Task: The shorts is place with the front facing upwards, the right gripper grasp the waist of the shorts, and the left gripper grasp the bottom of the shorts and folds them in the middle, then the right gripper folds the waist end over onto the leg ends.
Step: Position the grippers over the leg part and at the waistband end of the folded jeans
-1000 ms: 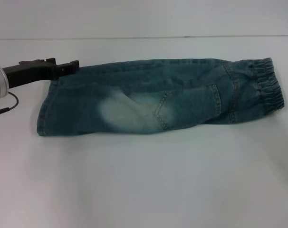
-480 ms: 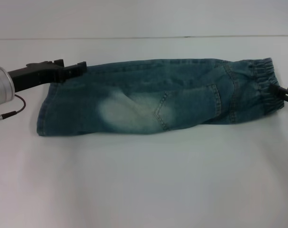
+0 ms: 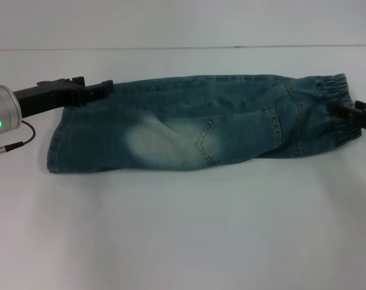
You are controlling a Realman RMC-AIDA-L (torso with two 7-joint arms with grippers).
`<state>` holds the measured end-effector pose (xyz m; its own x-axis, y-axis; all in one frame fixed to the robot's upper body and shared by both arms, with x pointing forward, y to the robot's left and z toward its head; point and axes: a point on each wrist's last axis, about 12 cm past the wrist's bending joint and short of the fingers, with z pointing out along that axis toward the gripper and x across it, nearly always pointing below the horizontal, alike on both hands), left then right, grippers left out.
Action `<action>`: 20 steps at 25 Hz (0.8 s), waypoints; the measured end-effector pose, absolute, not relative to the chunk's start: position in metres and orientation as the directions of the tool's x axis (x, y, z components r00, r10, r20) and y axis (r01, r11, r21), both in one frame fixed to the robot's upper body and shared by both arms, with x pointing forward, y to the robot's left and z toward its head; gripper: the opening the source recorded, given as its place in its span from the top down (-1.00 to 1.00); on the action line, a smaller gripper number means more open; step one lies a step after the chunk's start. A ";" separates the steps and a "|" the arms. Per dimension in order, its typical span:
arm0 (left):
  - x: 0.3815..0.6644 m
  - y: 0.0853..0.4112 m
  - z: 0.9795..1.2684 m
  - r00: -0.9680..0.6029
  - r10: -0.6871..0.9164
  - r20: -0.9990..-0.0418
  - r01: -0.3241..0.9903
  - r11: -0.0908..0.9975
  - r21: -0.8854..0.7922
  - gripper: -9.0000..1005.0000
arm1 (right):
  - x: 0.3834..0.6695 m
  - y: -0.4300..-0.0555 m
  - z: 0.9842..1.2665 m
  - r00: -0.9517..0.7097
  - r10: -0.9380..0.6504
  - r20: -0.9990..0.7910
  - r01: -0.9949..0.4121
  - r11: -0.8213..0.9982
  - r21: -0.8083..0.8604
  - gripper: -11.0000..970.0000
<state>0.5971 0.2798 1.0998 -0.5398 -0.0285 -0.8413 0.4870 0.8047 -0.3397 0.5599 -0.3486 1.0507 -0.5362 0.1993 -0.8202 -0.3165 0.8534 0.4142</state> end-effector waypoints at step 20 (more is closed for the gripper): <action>0.579 0.256 1.074 -0.239 -0.190 -0.952 0.578 0.760 -0.297 -0.54 | 0.560 -0.340 1.075 -0.520 0.148 -0.841 -0.454 0.786 0.419 -0.38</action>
